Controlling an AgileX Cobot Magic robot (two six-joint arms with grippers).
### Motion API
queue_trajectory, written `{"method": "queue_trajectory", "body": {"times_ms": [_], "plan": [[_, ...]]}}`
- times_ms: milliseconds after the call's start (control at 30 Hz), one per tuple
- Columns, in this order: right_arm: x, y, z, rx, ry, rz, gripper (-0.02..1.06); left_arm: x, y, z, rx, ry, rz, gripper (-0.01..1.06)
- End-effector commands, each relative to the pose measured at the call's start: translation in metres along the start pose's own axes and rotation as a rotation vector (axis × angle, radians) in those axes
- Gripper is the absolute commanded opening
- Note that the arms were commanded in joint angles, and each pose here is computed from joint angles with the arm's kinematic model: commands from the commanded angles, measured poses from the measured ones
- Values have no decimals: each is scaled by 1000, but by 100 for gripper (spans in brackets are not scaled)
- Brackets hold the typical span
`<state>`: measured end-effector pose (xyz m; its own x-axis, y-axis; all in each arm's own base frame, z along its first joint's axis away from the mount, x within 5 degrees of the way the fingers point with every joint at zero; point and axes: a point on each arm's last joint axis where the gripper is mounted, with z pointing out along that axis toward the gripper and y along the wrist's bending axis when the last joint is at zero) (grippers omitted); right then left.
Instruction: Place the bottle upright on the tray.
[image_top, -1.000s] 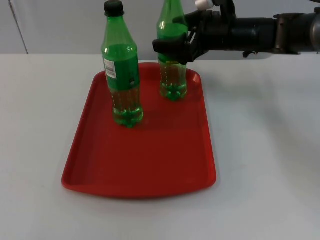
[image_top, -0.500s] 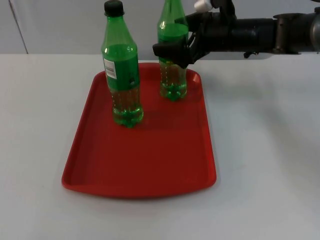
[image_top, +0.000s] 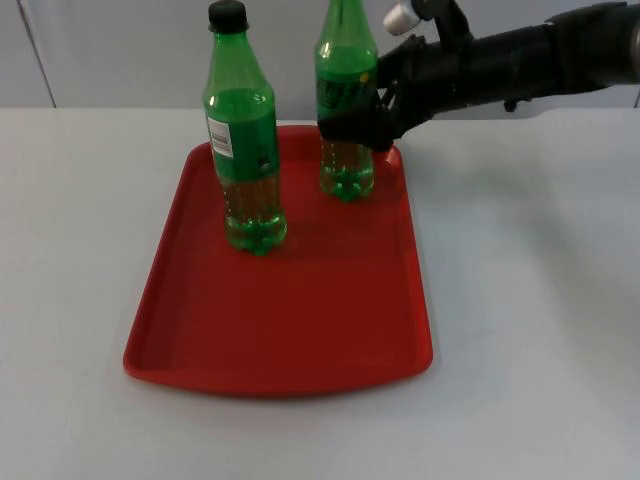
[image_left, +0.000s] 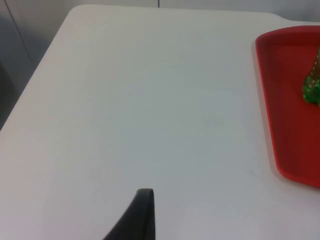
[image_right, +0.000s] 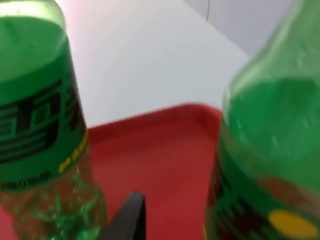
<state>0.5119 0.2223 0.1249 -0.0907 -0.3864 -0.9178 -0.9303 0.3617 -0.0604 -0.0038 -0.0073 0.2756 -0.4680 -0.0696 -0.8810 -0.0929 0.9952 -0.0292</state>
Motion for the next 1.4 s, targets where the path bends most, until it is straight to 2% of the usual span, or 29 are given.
{"method": "queue_trajectory", "body": {"times_ms": [0,133,200,333,367,467,633,767,800,900,1067,1367], "plan": [[-5,-5,-9,8,30,31,105,1,0,0,11,-1,2,105],[-2,-15,-22,31,72,130,105,1,0,0,11,-1,2,105],[-2,-15,-24,32,88,139,105,1,0,0,11,-1,2,105],[0,-15,-36,19,227,165,105,1,0,0,10,-1,2,105],[0,-15,-36,19,227,165,105,1,0,0,10,-1,2,105],[-6,-11,-45,1,318,204,105,1,0,0,10,-1,2,105],[-21,-6,-58,-19,373,242,105,1,0,0,10,-1,2,105],[-39,-5,-79,48,484,304,105,1,0,0,10,-1,2,105],[-39,-5,-79,48,484,304,105,1,0,0,10,-1,2,105],[-47,-5,-94,123,578,365,105,1,0,0,10,-1,2,105],[-59,-3,-112,205,652,443,105,1,0,0,10,-1,2,105],[-100,13,-143,225,643,528,105,1,0,0,10,-1,2,105]]}}
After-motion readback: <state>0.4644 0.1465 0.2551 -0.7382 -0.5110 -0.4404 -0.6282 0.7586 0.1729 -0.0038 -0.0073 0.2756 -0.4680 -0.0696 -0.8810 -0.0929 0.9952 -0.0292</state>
